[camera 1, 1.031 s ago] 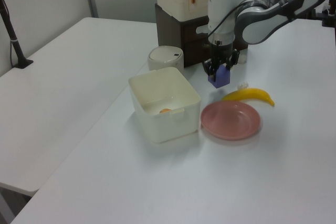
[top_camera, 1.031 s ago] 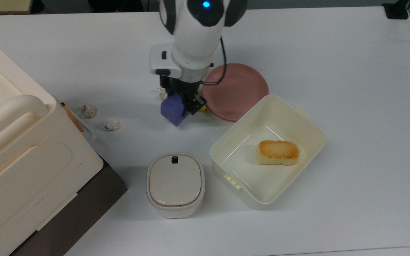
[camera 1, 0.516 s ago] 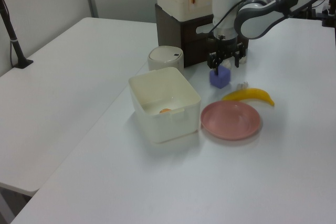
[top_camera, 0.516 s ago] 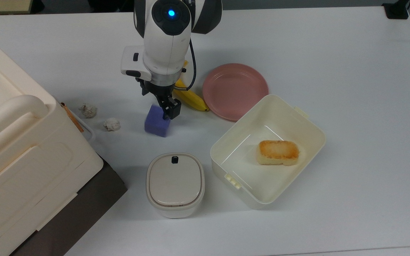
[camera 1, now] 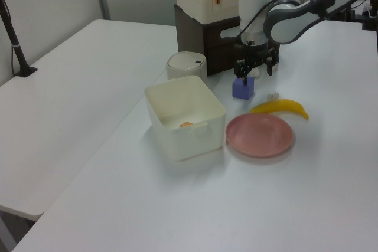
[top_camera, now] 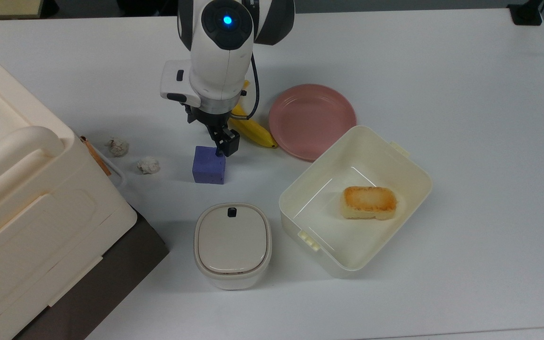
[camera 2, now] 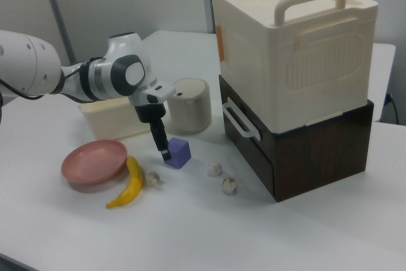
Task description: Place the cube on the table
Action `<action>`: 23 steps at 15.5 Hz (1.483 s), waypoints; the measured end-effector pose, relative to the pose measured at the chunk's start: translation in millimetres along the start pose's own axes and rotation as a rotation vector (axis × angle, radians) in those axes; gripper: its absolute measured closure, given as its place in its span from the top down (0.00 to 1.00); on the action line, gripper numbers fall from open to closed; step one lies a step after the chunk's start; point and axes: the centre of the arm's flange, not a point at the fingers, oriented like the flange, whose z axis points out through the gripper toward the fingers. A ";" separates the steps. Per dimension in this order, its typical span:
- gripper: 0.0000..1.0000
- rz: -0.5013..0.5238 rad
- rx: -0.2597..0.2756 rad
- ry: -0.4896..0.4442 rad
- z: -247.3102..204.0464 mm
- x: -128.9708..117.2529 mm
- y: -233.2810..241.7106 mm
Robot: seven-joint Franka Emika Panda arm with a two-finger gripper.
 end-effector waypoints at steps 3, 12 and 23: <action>1.00 0.006 -0.025 -0.010 -6.8 1.4 4.2; 1.00 -0.238 -0.036 -0.127 -110.1 23.8 57.9; 1.00 -0.538 0.125 -0.031 -227.3 42.8 162.2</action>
